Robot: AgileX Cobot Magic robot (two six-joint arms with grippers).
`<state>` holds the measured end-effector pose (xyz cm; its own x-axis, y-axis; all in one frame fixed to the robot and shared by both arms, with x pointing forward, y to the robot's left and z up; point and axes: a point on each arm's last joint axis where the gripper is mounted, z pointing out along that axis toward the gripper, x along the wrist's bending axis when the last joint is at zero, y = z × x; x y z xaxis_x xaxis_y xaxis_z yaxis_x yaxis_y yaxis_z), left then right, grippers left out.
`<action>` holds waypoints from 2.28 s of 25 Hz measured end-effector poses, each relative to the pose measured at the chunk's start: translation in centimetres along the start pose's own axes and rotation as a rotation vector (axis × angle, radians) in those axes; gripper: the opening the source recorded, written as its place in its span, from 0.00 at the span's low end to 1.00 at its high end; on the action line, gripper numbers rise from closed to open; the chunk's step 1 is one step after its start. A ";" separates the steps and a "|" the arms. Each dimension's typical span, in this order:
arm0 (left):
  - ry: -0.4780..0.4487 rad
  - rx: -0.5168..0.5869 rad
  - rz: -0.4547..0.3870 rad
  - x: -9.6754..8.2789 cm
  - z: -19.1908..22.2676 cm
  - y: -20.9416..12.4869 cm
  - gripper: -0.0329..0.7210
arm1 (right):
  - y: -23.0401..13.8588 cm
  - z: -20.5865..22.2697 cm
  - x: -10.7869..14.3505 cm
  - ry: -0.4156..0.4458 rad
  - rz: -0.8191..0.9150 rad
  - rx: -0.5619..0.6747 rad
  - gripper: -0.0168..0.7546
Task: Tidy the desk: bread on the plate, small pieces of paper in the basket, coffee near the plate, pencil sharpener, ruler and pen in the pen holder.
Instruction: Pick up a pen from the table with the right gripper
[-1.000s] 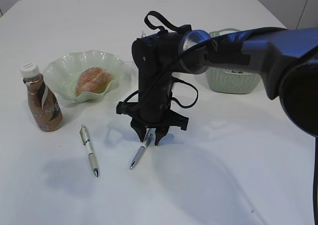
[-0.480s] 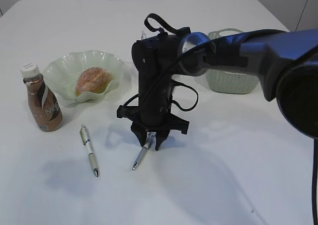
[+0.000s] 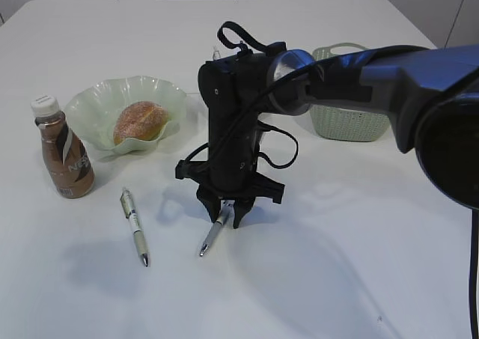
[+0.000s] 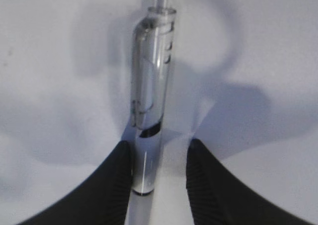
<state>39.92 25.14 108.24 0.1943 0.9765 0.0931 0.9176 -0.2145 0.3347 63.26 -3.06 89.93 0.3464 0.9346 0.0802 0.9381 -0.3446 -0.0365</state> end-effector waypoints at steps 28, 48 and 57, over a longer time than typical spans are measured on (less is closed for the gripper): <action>0.001 0.001 0.000 0.0 0.0 0.0 0.45 | -0.1 0.0 -0.1 -0.010 -0.097 0.014 0.16; 0.002 0.008 0.000 0.0 0.0 -0.1 0.45 | 1.8 -6.9 2.4 0.062 -0.666 -0.196 0.16; 0.002 0.009 0.000 0.0 0.0 -0.1 0.45 | 2.1 -15.0 0.5 -0.051 -0.719 -0.450 0.16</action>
<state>39.85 25.18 108.22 0.1937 0.9764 0.0952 0.9205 -0.2144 0.3267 65.45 -4.64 104.81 -0.3258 0.9386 -0.1130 0.8467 0.3429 0.4069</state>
